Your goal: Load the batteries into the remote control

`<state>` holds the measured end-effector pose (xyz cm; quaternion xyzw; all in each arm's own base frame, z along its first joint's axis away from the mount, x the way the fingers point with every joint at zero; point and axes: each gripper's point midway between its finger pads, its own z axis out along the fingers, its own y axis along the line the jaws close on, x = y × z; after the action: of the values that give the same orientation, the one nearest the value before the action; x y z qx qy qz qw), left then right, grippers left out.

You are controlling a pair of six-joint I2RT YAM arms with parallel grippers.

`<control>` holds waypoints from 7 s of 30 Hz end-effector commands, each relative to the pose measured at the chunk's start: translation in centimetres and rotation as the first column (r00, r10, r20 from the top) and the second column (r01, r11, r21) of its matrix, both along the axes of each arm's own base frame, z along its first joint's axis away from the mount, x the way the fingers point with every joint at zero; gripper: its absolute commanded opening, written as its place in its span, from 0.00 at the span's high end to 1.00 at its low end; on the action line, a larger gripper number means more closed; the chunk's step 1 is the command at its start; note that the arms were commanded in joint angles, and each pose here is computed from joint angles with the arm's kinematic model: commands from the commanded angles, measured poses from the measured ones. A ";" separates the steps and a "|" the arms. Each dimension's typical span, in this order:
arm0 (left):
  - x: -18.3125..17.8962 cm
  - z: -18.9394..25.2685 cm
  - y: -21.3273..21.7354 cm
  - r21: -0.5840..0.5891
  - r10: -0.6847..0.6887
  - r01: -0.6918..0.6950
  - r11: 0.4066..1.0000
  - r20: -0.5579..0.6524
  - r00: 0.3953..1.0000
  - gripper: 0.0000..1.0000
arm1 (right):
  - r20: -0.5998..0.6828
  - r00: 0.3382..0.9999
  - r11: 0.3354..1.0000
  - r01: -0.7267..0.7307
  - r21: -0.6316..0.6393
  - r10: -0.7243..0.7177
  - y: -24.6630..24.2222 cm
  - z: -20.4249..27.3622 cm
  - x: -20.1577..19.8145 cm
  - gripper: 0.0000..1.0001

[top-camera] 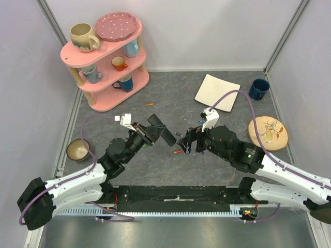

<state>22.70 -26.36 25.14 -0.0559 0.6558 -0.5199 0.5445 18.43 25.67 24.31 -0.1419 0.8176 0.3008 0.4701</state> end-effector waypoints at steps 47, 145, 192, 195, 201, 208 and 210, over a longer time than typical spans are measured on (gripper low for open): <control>-1.4 2.5 2.5 -0.163 0.034 -0.012 0.986 0.130 0.991 0.98 | -0.237 0.965 0.769 0.069 0.636 0.110 6.7 -1.7 1.9 0.25; -0.9 -1.2 0.6 -0.203 -0.171 0.146 0.968 -0.115 0.978 0.98 | -0.006 0.998 0.972 -0.066 -0.224 0.066 -0.8 0.9 2.6 0.10; 1.3 -3.2 -1.5 -0.338 -0.304 0.207 0.918 -0.265 0.915 0.98 | -0.101 0.985 0.887 -0.172 -0.428 0.143 5.3 -3.7 -0.6 0.24; 1.3 -2.9 -1.5 -0.333 -0.304 0.211 0.919 -0.258 0.917 0.98 | -0.111 0.983 0.883 -0.180 -0.434 0.146 5.4 -4.3 -0.7 0.25; 1.2 -3.0 -1.4 -0.324 -0.299 0.210 0.922 -0.255 0.919 0.98 | -0.113 0.983 0.882 -0.179 -0.436 0.143 5.5 -4.8 -0.6 0.28; 1.0 -2.8 -1.2 -0.327 -0.298 0.211 0.921 -0.246 0.922 0.98 | -0.119 0.982 0.879 -0.187 -0.439 0.149 5.7 -5.1 -0.7 0.33; 1.0 -2.8 -1.2 -0.325 -0.296 0.210 0.922 -0.245 0.923 0.98 | -0.123 0.981 0.878 -0.190 -0.439 0.150 5.7 -5.3 -0.7 0.34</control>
<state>23.39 -27.80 20.14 -0.1443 0.6685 -0.6547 0.3219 17.73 30.81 19.24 -0.2992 0.8720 0.1455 0.3591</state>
